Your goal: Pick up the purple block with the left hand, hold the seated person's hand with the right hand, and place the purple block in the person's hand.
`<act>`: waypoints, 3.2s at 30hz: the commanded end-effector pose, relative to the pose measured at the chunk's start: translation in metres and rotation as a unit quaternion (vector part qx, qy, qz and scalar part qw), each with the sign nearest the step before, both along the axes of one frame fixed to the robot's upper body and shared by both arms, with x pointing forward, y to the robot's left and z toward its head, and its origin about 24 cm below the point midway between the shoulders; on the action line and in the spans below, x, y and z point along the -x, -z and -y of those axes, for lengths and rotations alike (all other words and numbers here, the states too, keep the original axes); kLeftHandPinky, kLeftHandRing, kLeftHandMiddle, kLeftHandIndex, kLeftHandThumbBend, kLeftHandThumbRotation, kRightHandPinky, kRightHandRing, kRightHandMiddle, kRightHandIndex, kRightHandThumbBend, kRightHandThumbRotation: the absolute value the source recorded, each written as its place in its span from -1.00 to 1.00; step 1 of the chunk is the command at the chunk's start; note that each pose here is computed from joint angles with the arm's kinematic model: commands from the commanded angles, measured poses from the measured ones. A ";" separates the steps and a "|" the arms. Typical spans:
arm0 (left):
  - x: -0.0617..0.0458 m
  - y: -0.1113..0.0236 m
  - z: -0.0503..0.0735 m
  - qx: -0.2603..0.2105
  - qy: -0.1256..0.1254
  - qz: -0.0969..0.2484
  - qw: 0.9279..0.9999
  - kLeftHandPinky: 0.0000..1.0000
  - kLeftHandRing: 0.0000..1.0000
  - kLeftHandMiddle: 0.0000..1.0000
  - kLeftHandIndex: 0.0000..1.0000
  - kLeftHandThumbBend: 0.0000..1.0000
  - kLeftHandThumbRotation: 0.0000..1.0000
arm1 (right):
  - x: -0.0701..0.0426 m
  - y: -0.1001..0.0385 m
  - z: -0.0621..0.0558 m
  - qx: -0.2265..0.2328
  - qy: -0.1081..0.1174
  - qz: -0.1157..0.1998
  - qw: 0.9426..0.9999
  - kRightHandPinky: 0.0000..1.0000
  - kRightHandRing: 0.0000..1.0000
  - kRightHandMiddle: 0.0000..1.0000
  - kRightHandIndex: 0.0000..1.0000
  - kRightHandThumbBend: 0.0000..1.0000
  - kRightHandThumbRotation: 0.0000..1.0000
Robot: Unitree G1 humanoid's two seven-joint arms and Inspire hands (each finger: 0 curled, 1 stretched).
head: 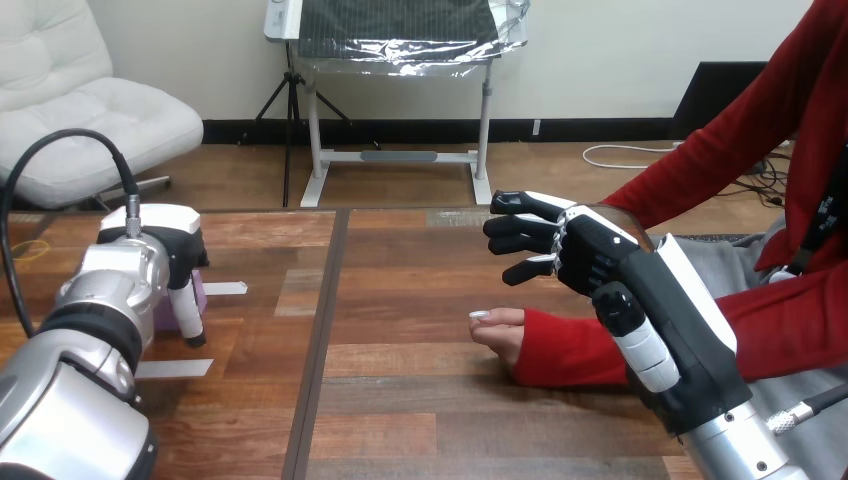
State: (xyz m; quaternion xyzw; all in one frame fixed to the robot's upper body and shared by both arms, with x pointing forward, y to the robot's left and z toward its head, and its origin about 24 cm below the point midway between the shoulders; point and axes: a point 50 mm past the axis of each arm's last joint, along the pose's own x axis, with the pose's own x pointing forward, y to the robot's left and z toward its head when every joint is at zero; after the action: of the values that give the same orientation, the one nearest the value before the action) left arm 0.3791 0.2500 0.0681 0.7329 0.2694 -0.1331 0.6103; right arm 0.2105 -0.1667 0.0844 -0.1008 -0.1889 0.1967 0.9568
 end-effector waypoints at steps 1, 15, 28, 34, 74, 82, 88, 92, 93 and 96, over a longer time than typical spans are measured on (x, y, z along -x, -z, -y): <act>-0.009 -0.015 0.008 -0.012 0.015 0.023 1.000 0.58 0.72 0.73 0.67 0.33 -1.00 | -0.002 -0.017 0.002 0.004 -0.001 0.040 0.999 0.28 0.50 0.53 0.60 1.00 1.00; -0.009 -0.014 0.009 0.015 0.001 0.024 1.000 0.36 0.69 0.71 0.66 0.25 -1.00 | -0.002 -0.017 0.002 0.006 -0.002 0.040 0.999 0.28 0.50 0.53 0.60 1.00 1.00; -0.008 -0.014 0.008 0.062 -0.031 0.020 0.997 -0.39 -0.19 0.04 0.69 0.19 -1.00 | -0.002 -0.018 0.002 0.008 -0.001 0.040 0.999 0.27 0.50 0.54 0.60 1.00 1.00; -0.008 -0.014 0.007 0.081 -0.038 0.021 0.996 -0.51 -0.34 -0.08 0.70 0.15 -1.00 | -0.002 -0.018 0.002 0.007 -0.003 0.039 0.999 0.26 0.50 0.54 0.59 1.00 1.00; -0.010 -0.024 0.003 0.167 -0.044 0.026 0.985 -0.06 0.14 0.31 0.56 0.28 -1.00 | -0.004 -0.019 0.003 0.013 -0.006 0.036 0.999 0.25 0.50 0.54 0.59 1.00 1.00; -0.011 -0.030 0.001 0.188 -0.034 0.040 0.981 0.23 0.36 0.53 0.57 0.29 -1.00 | -0.004 -0.019 0.003 0.012 -0.006 0.034 0.999 0.26 0.50 0.54 0.59 1.00 1.00; -0.012 -0.034 -0.002 0.200 -0.037 0.060 0.977 0.35 0.50 0.65 0.62 0.35 -1.00 | -0.004 -0.018 0.003 0.013 -0.006 0.034 0.999 0.26 0.50 0.54 0.59 1.00 1.00; -0.012 -0.037 -0.004 0.215 -0.042 0.074 0.973 0.37 0.54 0.68 0.64 0.40 -1.00 | -0.004 -0.018 0.003 0.013 -0.006 0.035 0.999 0.26 0.50 0.54 0.59 1.00 1.00; -0.012 -0.039 -0.005 0.220 -0.044 0.080 0.971 0.37 0.54 0.68 0.65 0.41 -1.00 | -0.004 -0.018 0.003 0.014 -0.005 0.034 0.999 0.26 0.50 0.54 0.59 1.00 1.00; -0.013 -0.041 -0.007 0.229 -0.050 0.091 0.968 0.36 0.54 0.68 0.66 0.44 -1.00 | -0.004 -0.018 0.003 0.015 -0.005 0.033 0.999 0.26 0.51 0.54 0.59 1.00 1.00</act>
State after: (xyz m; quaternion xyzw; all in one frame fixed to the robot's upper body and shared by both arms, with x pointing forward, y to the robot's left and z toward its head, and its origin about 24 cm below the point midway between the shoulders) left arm 0.3818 0.2523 0.0796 0.5703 0.2594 -0.1331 0.7679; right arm 0.2105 -0.1698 0.0860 -0.1143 -0.1808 0.2064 0.9548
